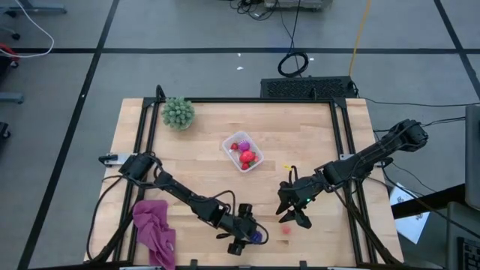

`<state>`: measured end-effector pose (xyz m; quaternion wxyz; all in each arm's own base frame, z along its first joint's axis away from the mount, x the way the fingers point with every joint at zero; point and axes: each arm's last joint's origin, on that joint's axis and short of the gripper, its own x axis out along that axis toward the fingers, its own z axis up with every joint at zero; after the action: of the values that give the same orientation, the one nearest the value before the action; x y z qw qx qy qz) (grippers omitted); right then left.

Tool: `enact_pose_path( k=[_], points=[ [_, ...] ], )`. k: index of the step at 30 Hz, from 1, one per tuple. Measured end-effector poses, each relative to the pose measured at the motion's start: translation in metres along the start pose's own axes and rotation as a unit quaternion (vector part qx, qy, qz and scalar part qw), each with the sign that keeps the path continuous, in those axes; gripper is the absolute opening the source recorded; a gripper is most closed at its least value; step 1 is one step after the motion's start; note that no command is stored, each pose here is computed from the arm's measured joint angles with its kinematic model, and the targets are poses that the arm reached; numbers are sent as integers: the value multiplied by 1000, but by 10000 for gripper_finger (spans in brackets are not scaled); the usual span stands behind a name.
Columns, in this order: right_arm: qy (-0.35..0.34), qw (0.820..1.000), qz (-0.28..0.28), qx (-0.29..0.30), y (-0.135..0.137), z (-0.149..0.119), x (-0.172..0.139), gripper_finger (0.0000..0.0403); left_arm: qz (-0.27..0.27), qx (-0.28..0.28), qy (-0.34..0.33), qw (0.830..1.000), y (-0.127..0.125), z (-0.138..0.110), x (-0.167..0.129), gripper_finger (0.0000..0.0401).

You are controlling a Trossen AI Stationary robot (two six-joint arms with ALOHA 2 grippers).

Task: Pick and placing Produce into tupperware
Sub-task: Put the grapes into the transparent bin

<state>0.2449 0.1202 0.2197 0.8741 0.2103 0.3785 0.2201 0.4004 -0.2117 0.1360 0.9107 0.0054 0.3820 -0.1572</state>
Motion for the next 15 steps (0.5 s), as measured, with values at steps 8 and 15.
enact_pose_path(
  k=[8,15],
  points=[
    [0,1000,0,0,0,0,0,151,6,10,-8,1000,0,1,0,296],
    [-4,1000,2,0,0,1,0,151,-16,-8,-7,1000,4,-11,22,296]
  ],
)
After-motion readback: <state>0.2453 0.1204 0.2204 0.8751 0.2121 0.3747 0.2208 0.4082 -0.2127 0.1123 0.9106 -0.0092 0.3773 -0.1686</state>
